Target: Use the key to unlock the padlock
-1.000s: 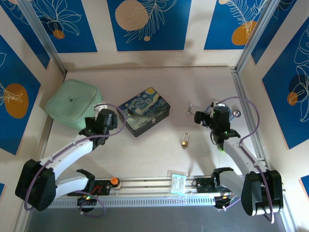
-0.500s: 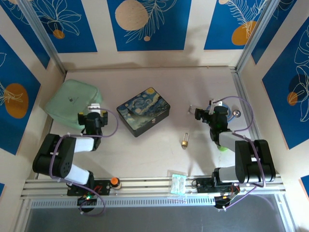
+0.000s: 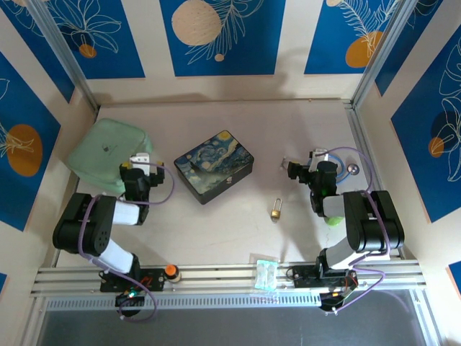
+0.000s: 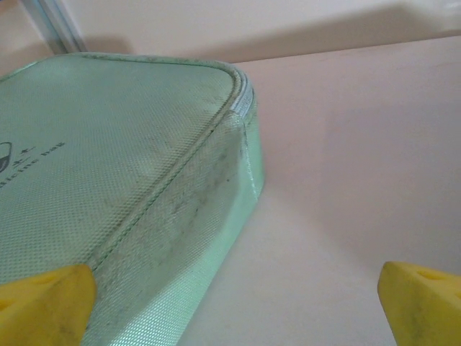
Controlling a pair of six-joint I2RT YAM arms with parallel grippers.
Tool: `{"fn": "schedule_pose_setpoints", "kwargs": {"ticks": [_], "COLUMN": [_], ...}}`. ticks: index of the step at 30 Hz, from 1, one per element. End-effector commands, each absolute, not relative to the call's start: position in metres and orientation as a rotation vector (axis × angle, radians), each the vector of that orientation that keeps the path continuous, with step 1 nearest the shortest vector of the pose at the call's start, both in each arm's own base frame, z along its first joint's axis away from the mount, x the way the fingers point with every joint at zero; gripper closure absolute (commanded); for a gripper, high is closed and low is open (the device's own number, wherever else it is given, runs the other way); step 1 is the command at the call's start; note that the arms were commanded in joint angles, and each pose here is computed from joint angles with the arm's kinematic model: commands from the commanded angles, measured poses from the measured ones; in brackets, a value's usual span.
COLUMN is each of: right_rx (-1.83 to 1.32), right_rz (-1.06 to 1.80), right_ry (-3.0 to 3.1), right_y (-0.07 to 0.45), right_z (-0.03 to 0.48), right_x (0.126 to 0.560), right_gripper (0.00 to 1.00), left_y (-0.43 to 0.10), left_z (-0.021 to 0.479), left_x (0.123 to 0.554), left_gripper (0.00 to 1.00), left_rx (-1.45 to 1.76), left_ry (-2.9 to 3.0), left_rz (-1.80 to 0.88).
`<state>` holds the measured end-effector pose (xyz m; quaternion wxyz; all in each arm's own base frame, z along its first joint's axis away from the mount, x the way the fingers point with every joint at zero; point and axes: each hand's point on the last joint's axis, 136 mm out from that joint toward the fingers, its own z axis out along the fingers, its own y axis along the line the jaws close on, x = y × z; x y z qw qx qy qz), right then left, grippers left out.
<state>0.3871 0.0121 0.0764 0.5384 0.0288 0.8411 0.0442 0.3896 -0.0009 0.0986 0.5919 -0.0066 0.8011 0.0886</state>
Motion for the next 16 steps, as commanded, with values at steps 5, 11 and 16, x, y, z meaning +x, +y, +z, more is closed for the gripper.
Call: {"fn": "schedule_pose_setpoints", "kwargs": {"ticks": [5,11,16], "right_rx": [0.058,0.056,0.04], "right_rz": [0.111,0.127,0.122], "right_ry": [1.935,1.95,1.941], "right_y": [0.0135,0.014,0.0164], "right_z": [0.0956,0.0939,0.095], "right_x": [0.3969,0.3982,0.3966], "right_gripper": [0.01,0.01,0.01], "left_y": [-0.0031,-0.0031,-0.0031], "left_z": [0.0948,0.0951,0.0957], "left_x": [0.3934,0.3933,0.3935], "left_gripper": [0.01,0.01,0.01], "left_rx": [-0.011,-0.01,-0.009], "left_ry": [1.88,1.878,1.875], "left_rz": [0.169,0.169,0.171]}}
